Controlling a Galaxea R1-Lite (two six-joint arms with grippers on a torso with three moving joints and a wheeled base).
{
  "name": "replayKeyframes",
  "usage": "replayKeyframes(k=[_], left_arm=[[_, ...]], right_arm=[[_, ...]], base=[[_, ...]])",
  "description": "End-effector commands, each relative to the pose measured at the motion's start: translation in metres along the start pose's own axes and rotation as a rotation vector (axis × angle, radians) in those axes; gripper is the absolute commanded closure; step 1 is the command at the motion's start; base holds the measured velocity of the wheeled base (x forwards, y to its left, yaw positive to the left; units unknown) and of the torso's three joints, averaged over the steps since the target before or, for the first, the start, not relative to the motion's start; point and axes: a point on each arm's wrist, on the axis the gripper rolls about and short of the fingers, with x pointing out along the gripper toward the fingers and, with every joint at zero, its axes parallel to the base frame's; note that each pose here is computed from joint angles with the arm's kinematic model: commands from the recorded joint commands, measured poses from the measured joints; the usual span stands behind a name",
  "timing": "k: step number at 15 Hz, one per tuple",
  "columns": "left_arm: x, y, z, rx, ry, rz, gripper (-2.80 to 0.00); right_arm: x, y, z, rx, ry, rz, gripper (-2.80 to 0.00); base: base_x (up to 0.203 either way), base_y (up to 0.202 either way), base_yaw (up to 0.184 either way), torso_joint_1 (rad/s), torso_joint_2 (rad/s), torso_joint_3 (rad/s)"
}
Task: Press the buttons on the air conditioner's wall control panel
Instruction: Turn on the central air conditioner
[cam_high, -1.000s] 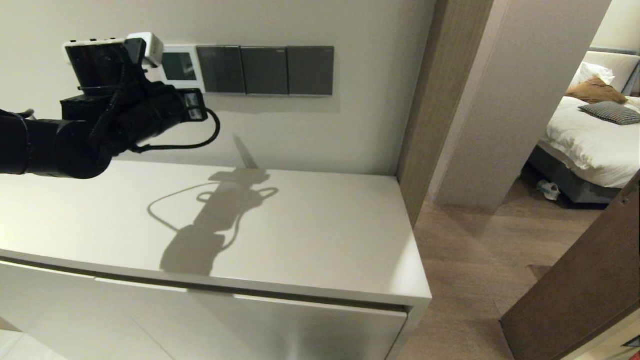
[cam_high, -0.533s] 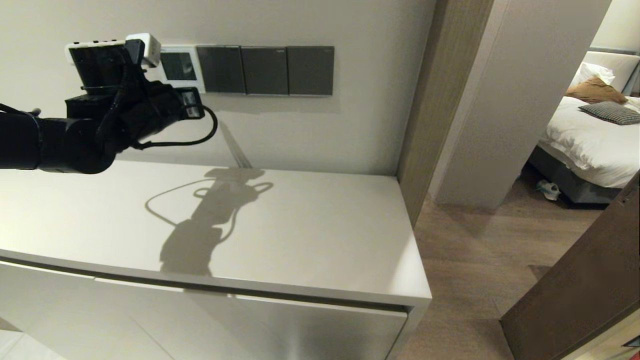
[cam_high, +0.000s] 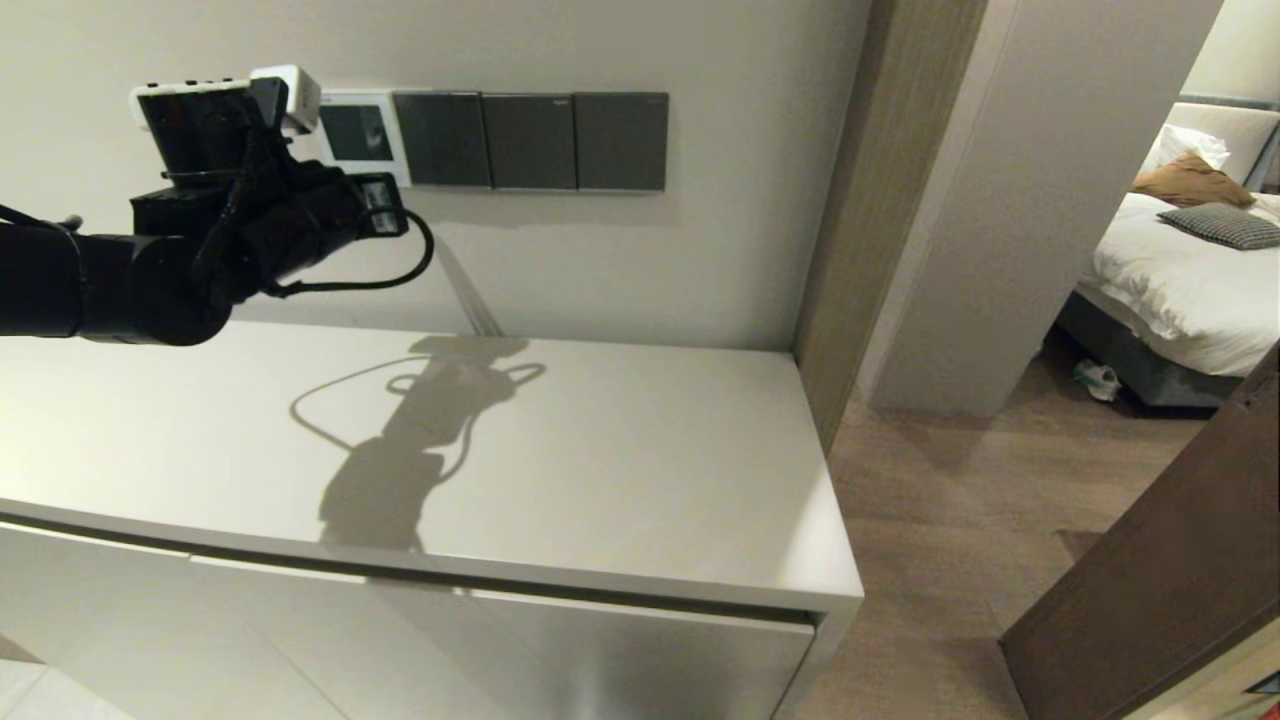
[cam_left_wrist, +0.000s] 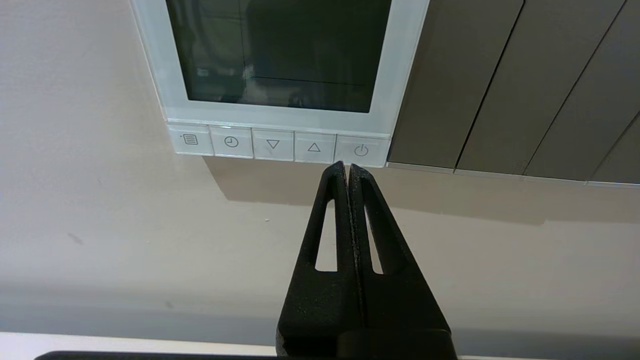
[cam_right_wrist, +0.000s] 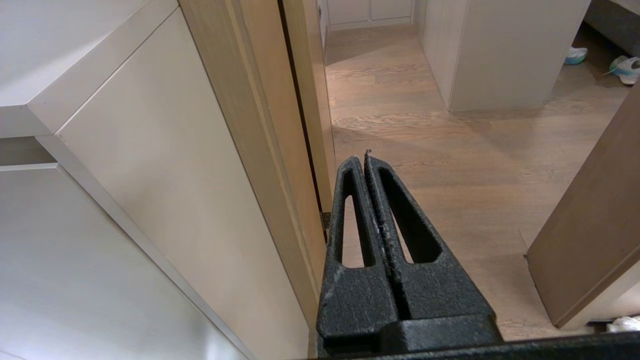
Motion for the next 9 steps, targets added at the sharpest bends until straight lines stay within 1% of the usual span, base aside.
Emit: replayKeyframes(k=[1,9], left_arm=[[-0.0004,-0.0004,0.0018,0.0,-0.008,0.0,0.0],[0.0078,-0.0008,0.0005,0.0,-0.014,-0.002,0.0]], right_arm=[[0.0002,0.0,-0.0004,0.0,0.003,0.0,0.0],[0.0002,0.0,-0.0004,0.0,0.003,0.0,0.0]], base=[[0.0,0.0,0.0,0.0,0.0,0.0],[0.0,0.0,0.0,0.0,0.0,0.0]])
